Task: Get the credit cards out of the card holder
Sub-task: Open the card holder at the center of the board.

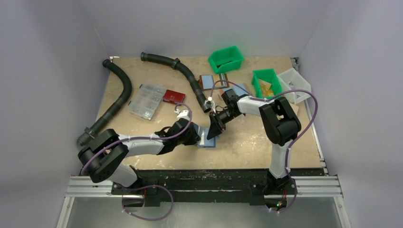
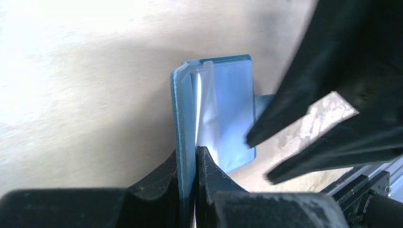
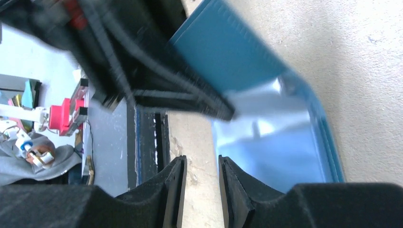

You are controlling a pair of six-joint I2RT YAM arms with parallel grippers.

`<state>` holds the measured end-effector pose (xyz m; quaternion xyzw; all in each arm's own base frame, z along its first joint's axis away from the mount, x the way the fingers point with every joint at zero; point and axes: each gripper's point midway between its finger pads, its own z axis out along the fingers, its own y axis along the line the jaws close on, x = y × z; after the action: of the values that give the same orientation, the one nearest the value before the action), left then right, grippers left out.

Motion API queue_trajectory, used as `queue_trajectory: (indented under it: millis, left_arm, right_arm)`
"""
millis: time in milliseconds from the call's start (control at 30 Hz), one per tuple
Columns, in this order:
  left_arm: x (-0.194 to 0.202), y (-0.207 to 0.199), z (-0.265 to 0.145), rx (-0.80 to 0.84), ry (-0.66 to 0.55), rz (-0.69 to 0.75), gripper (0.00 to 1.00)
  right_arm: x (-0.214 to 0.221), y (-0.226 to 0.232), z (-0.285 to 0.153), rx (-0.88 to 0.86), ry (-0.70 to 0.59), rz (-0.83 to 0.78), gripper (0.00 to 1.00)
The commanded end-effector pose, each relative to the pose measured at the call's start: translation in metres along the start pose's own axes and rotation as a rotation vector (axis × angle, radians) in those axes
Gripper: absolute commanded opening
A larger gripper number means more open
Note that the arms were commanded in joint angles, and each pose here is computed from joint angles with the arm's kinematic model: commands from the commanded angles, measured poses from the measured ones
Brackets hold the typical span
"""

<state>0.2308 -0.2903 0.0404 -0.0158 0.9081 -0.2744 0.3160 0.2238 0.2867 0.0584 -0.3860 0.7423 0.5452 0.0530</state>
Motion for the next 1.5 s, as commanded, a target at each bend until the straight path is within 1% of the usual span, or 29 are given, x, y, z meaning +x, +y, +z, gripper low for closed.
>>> queue_trajectory:
  millis: [0,67,133,233,267,300,400,500,667,733,900,967,1000,1033,1100,1200,1333,1367,1467]
  left_arm:
    - [-0.012,0.0,-0.007,0.144,-0.048,-0.169,0.05]
    - [-0.008,0.004,-0.008,0.183,-0.048,-0.215,0.06]
    - [-0.004,0.001,-0.007,0.222,-0.029,-0.234,0.09]
    - [0.001,-0.006,-0.003,0.27,-0.005,-0.253,0.16]
    - [0.002,-0.005,-0.002,0.272,0.002,-0.258,0.17]
    - [0.002,-0.004,-0.001,0.264,0.005,-0.26,0.21]
    - [0.001,0.01,0.001,0.17,0.004,-0.253,0.34]
    - [-0.005,0.034,0.0,0.008,-0.019,-0.213,0.44]
    - [-0.018,0.067,-0.013,-0.196,-0.066,-0.13,0.45]
    - [-0.023,0.074,-0.02,-0.249,-0.075,-0.1,0.45]
    - [-0.037,0.061,-0.032,-0.214,-0.085,-0.022,0.45]
    - [-0.045,0.059,-0.039,-0.224,-0.095,0.003,0.42]
    - [-0.049,0.056,-0.043,-0.218,-0.104,0.015,0.39]
    - [-0.054,0.051,-0.048,-0.199,-0.117,0.026,0.37]
    - [-0.065,0.035,-0.059,-0.124,-0.149,0.046,0.33]
    - [-0.078,0.005,-0.078,0.019,-0.191,0.086,0.29]
    - [-0.091,-0.031,-0.103,0.189,-0.23,0.096,0.28]
    - [-0.09,-0.045,-0.109,0.257,-0.218,0.097,0.28]
    - [-0.087,-0.087,-0.121,0.435,-0.205,0.092,0.29]
  right_arm:
    - [-0.016,0.013,-0.018,0.017,-0.006,-0.133,0.4]
    - [-0.015,0.01,-0.022,0.054,0.005,-0.159,0.42]
    - [-0.013,0.0,-0.024,0.115,0.017,-0.162,0.43]
    - [-0.01,-0.021,-0.026,0.227,0.028,-0.13,0.42]
    - [-0.01,-0.028,-0.027,0.264,0.028,-0.12,0.42]
    - [-0.009,-0.034,-0.028,0.295,0.026,-0.103,0.42]
    - [-0.01,-0.046,-0.031,0.368,0.024,-0.075,0.42]
    - [-0.01,-0.048,-0.032,0.382,0.025,-0.075,0.43]
    - [-0.013,-0.043,-0.033,0.369,0.018,-0.084,0.45]
    - [-0.012,-0.043,-0.032,0.364,0.019,-0.079,0.45]
    - [-0.011,-0.039,-0.028,0.324,0.011,-0.056,0.45]
    - [-0.011,-0.036,-0.026,0.304,0.007,-0.045,0.44]
    - [-0.015,-0.022,-0.021,0.22,-0.017,-0.043,0.44]
    - [-0.012,-0.034,-0.025,0.292,0.001,-0.039,0.43]
    - [-0.014,-0.035,-0.026,0.301,-0.002,-0.043,0.41]
    - [-0.017,-0.032,-0.027,0.299,-0.011,-0.051,0.34]
    - [-0.018,-0.033,-0.028,0.313,-0.014,-0.055,0.23]
    - [-0.018,-0.034,-0.028,0.316,-0.016,-0.057,0.21]
    - [-0.016,-0.038,-0.027,0.33,-0.01,-0.045,0.19]
